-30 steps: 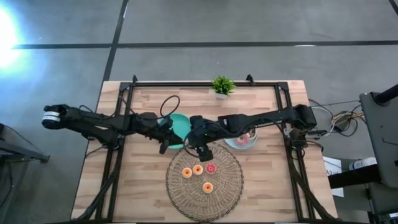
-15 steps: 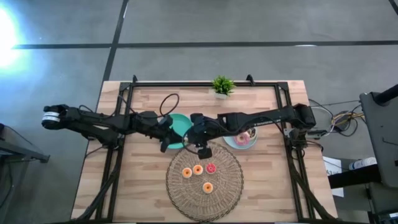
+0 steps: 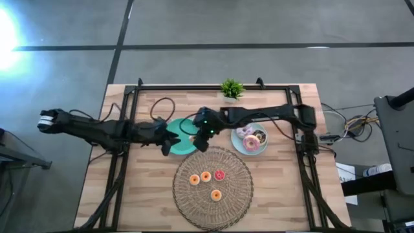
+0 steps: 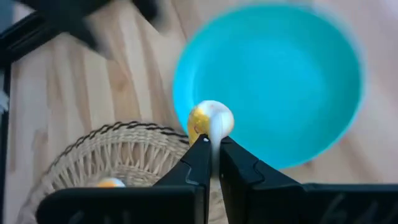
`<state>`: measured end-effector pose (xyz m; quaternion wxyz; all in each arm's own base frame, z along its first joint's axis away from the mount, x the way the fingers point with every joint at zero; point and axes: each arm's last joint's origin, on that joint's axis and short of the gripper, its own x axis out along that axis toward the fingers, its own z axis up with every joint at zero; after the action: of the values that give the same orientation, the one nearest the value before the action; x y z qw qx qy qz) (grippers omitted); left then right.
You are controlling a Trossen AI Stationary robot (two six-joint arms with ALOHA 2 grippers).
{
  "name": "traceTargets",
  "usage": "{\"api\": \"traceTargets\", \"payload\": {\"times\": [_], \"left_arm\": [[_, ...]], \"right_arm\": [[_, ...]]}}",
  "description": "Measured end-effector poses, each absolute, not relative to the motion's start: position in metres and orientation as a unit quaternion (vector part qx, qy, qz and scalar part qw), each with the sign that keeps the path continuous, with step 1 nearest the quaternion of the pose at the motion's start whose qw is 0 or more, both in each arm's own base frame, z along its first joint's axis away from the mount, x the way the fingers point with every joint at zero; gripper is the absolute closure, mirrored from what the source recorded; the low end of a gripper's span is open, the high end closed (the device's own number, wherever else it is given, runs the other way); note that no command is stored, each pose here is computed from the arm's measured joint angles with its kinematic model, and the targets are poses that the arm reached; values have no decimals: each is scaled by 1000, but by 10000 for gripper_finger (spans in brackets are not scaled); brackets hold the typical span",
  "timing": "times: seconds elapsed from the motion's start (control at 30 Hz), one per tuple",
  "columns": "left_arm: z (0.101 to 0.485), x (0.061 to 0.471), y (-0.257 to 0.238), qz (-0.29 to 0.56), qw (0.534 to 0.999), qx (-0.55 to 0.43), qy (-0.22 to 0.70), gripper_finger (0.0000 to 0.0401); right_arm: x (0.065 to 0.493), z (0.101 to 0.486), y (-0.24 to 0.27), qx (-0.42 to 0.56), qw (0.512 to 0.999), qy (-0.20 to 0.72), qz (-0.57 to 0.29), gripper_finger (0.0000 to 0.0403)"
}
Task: Pick & Place donuts
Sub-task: Put the small yellow doughnut on the green plate
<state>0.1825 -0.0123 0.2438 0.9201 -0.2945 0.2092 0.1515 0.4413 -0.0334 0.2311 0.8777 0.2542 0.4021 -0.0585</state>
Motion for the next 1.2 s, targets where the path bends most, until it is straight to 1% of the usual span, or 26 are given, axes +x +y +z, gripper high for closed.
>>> {"api": "traceTargets", "payload": {"times": [0.07, 0.17, 0.4, 0.53, 0.73, 0.83, 0.97, 1.07, 1.2], "left_arm": [[250, 176, -19, 167, 927, -280, 183, 265], [256, 168, -30, 176, 934, -272, 153, 266], [255, 161, -49, 185, 933, -273, 141, 266], [254, 159, -55, 184, 936, -267, 140, 266], [264, 156, -60, 196, 938, -255, 128, 266], [270, 155, -60, 204, 938, -251, 123, 266], [276, 154, -60, 206, 939, -248, 123, 266], [278, 153, -60, 207, 939, -241, 130, 266], [282, 152, -59, 213, 939, -235, 133, 266]], "right_arm": [[448, 213, -38, 285, 864, 411, -62, 389], [460, 196, -39, 293, 855, 423, -64, 389], [484, 195, -41, 292, 858, 420, -52, 390], [493, 185, -43, 280, 844, 454, -56, 384], [504, 169, -45, 265, 827, 492, -63, 337], [509, 174, -47, 257, 830, 489, -74, 310], [506, 180, -49, 201, 835, 501, -108, 280], [504, 180, -50, 175, 832, 516, -107, 260], [501, 181, -51, 171, 830, 520, -105, 241]]}}
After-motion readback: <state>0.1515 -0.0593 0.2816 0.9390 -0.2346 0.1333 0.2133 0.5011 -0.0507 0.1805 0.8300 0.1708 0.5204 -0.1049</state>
